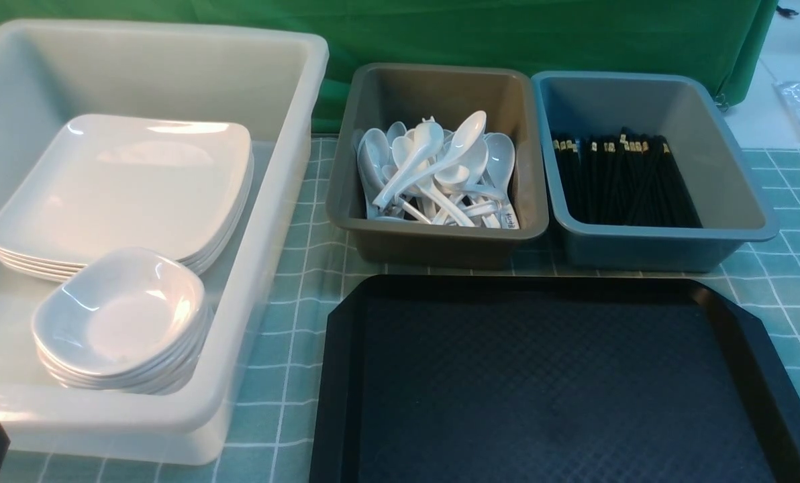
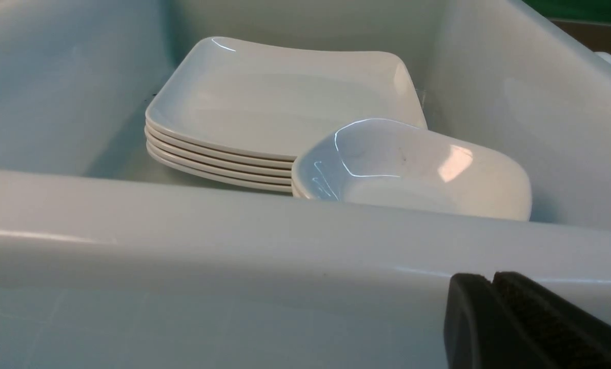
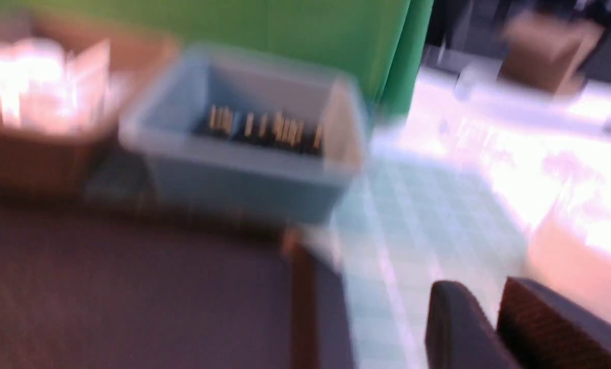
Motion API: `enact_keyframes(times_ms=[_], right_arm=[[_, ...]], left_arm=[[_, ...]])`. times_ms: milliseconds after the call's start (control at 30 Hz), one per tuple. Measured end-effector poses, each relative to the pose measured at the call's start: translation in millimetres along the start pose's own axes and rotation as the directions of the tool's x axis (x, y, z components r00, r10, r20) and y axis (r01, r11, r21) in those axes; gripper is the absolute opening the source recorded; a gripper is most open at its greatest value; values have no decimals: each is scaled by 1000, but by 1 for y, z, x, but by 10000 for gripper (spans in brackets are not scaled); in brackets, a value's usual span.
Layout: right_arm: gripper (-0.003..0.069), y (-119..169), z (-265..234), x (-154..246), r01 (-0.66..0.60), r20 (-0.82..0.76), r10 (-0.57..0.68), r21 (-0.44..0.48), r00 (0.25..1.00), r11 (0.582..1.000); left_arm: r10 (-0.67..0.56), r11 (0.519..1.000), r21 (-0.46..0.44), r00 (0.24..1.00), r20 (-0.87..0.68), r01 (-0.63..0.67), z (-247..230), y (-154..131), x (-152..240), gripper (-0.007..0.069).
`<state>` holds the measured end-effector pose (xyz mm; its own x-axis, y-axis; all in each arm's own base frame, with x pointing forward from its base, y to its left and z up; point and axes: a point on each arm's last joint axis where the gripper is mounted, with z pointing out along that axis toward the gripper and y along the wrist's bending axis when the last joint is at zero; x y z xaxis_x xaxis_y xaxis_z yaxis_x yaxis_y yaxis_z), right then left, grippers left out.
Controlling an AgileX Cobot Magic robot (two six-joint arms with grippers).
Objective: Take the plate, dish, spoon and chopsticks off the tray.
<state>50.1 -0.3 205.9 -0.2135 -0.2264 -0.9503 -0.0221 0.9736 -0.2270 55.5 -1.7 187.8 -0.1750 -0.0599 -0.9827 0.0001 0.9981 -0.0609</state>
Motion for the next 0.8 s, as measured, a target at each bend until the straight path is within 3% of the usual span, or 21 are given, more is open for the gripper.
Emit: enact_keyframes(times_ms=[67,200,800], right_arm=[[179,8,7,25,0,-88,-6,-71,996,997],[185,12,8,29,-13,-102,1,-116,995,993],[216,12,8,29,-16,-98,4,-121,995,992]], left_arm=[[1,1000,0,1000,-1,-1,0,0,0,18],[1,1000,0,1000,-2,-1,0,0,0,18],[10,1000,-2,1000,-5,-10,0,0,0,18]])
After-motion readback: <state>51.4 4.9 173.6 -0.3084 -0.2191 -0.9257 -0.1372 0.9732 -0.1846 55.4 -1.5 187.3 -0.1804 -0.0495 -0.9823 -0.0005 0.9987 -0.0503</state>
